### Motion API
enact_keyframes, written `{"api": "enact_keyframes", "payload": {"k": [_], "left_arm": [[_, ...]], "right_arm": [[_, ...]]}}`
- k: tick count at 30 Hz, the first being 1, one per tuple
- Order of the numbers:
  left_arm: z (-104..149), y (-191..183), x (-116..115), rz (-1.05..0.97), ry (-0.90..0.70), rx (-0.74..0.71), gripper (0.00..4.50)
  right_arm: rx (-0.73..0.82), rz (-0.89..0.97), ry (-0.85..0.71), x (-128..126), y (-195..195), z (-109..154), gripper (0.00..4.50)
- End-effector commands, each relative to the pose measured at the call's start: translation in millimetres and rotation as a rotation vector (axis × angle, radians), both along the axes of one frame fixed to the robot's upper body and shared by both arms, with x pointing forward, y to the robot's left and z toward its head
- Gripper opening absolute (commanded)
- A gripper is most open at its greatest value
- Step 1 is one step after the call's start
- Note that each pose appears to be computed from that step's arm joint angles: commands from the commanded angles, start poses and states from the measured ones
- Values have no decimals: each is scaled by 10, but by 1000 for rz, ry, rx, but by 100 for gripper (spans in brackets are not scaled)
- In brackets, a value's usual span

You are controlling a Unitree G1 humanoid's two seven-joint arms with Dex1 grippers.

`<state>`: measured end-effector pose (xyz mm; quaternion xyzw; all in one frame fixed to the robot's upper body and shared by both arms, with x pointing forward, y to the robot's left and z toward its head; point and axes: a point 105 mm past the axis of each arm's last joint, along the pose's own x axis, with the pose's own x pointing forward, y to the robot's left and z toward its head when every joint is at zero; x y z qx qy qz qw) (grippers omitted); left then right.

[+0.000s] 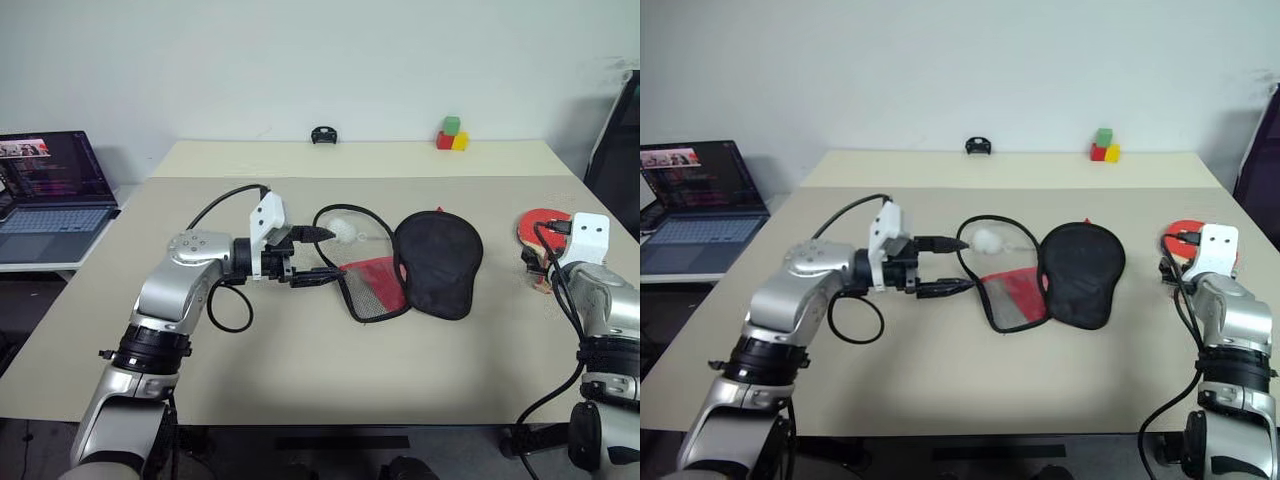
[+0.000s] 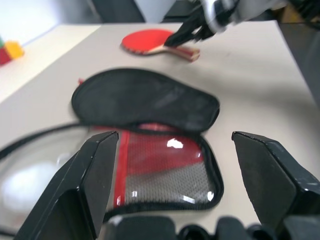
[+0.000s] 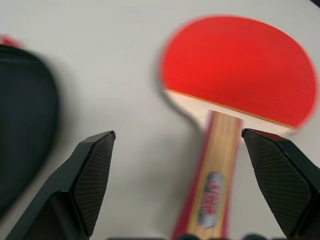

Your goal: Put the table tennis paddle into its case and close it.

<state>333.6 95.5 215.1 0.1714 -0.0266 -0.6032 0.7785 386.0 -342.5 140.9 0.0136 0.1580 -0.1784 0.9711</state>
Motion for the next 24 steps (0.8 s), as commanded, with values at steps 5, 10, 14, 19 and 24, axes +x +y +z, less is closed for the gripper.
{"api": "enact_keyframes", "payload": {"k": [5, 10, 14, 19, 24], "left_arm": [[181, -172, -28, -82, -60, -8, 399], [179, -224, -29, -97, -65, -14, 399], [169, -230, -16, -97, -66, -15, 399], [148, -227, -5, -95, -68, -14, 399], [107, -208, 8, -90, -68, -7, 399]], "right_arm": [[25, -96, -17, 65, -178, -57, 445], [57, -69, 15, 133, -112, -177, 445], [27, -40, 41, 170, -81, -220, 445], [-45, 1, 96, 154, -92, -265, 355], [-82, 41, 136, 110, -110, -287, 191]]}}
